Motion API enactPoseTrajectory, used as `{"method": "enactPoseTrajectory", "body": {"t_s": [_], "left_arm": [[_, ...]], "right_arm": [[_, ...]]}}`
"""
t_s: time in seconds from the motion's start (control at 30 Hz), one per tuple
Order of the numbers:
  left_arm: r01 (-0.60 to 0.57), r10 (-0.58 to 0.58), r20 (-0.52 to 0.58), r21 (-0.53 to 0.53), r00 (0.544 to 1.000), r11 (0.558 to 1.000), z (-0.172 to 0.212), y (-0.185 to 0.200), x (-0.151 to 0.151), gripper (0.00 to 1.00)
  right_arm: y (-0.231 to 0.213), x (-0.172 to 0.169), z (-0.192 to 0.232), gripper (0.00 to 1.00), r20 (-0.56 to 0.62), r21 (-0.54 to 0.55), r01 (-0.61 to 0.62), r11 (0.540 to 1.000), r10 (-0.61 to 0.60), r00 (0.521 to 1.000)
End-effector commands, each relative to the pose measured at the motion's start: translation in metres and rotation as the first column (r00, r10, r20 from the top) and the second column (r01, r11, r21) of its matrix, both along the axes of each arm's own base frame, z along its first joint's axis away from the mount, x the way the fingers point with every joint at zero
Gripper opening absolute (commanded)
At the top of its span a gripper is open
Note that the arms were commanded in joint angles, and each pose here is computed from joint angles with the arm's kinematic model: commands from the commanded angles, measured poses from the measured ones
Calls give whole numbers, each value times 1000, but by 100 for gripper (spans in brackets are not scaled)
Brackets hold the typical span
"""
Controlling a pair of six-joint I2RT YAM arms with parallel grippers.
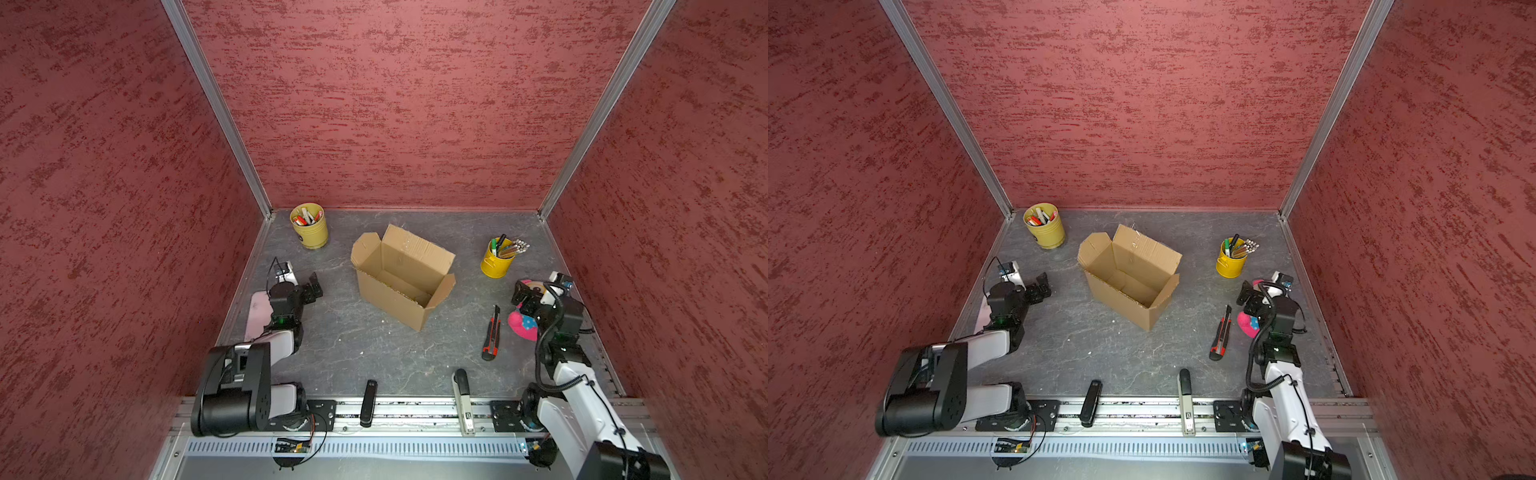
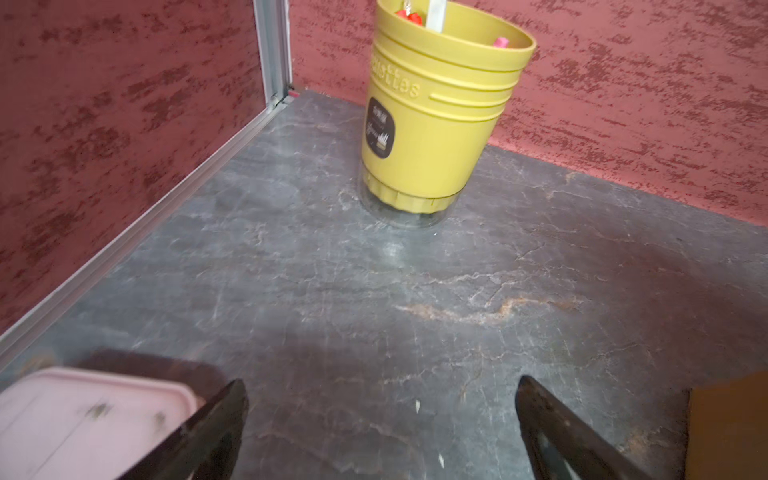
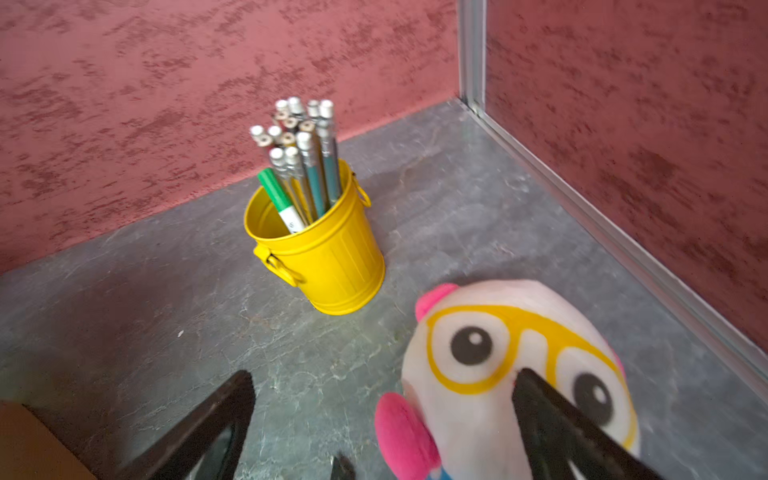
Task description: Unpack the express box
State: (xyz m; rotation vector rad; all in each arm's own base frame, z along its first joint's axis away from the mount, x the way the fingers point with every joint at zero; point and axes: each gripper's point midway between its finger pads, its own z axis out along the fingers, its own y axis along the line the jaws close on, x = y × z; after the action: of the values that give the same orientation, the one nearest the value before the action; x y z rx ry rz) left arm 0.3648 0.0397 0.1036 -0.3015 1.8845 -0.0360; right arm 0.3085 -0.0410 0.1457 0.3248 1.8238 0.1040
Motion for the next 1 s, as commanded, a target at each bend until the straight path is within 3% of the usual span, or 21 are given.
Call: {"method": "enactPoseTrajectory", "body": {"t_s": [0.0,0.17,0.37,0.67,0.97], "left_arm": [[63,-72,152,60,986,996,26,-12,17,99],[102,-114,117,102,987,990,14,-25,25,99],[64,-73,76,122,994,991,12,-22,35,100],[71,-80,71,120,994,990,11,-23,35,99],[78,-86,68,115,994,990,11,-24,35,99]], "right_arm": [[0,11,38,99,223,-115,22,993,4,975],[6,31,21,99,229,-143,-2,990,35,973],[12,64,9,99,208,-181,-25,983,63,976],[-1,75,-9,99,169,-160,42,986,-15,985],[0,75,-10,99,164,-162,40,986,-13,986]]}}
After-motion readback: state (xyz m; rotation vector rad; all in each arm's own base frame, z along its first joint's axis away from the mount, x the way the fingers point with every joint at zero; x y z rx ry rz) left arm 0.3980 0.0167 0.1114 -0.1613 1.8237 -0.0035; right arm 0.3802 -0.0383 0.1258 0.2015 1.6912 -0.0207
